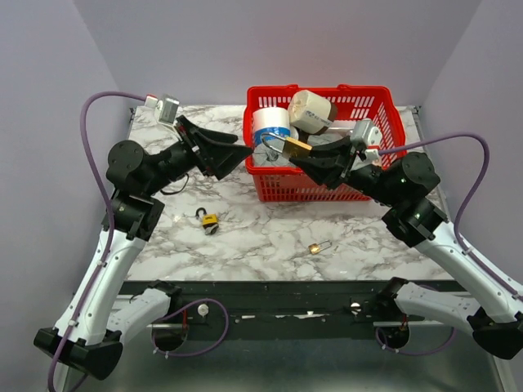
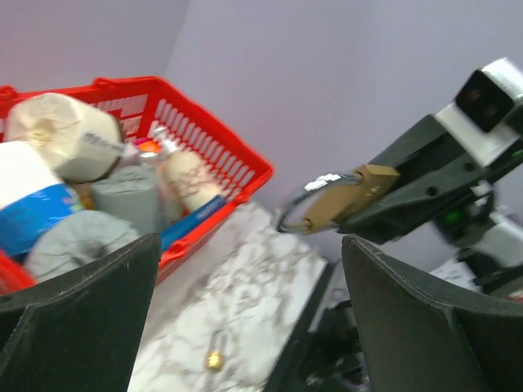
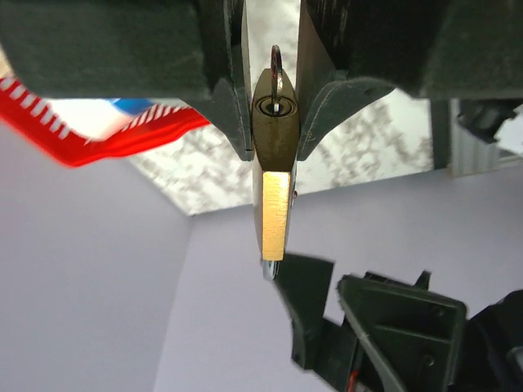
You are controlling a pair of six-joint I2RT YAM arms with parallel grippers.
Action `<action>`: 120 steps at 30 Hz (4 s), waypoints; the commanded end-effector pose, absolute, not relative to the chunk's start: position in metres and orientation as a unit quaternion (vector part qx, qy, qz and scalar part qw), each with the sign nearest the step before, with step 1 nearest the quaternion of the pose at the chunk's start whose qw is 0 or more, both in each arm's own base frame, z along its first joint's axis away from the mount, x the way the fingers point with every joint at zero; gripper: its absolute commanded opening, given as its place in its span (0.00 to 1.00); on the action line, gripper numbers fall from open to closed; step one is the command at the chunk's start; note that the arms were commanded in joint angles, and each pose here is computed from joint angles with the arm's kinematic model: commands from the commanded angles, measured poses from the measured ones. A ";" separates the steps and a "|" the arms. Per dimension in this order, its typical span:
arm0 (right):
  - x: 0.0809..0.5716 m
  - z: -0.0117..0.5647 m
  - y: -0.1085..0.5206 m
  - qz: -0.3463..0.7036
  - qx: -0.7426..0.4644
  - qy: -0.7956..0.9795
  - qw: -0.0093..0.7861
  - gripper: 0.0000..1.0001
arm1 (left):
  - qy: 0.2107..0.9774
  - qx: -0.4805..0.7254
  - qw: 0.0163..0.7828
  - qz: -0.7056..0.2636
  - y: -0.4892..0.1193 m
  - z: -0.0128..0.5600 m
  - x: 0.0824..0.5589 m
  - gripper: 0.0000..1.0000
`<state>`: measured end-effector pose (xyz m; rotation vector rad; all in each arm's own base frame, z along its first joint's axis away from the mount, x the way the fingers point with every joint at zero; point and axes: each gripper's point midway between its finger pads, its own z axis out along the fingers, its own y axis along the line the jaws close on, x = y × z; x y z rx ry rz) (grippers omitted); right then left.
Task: Lock with the key
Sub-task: Lock the lock.
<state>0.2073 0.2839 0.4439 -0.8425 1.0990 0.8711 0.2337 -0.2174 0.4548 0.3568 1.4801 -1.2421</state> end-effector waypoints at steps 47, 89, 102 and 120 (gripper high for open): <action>0.252 0.502 0.323 0.274 -0.296 0.384 0.831 0.01 | 0.600 -0.147 0.358 -0.700 -0.266 0.473 0.258 0.77; 0.222 0.422 0.322 0.282 -0.431 0.507 0.691 0.42 | 0.586 -0.055 0.451 -0.671 -0.234 0.481 0.235 0.00; 0.228 0.421 0.331 0.282 -0.434 0.510 0.687 0.29 | 0.592 -0.059 0.451 -0.665 -0.236 0.474 0.235 0.00; 0.235 0.409 0.328 0.287 -0.402 0.547 0.675 0.01 | 0.614 -0.156 0.471 -0.613 -0.219 0.452 0.270 0.00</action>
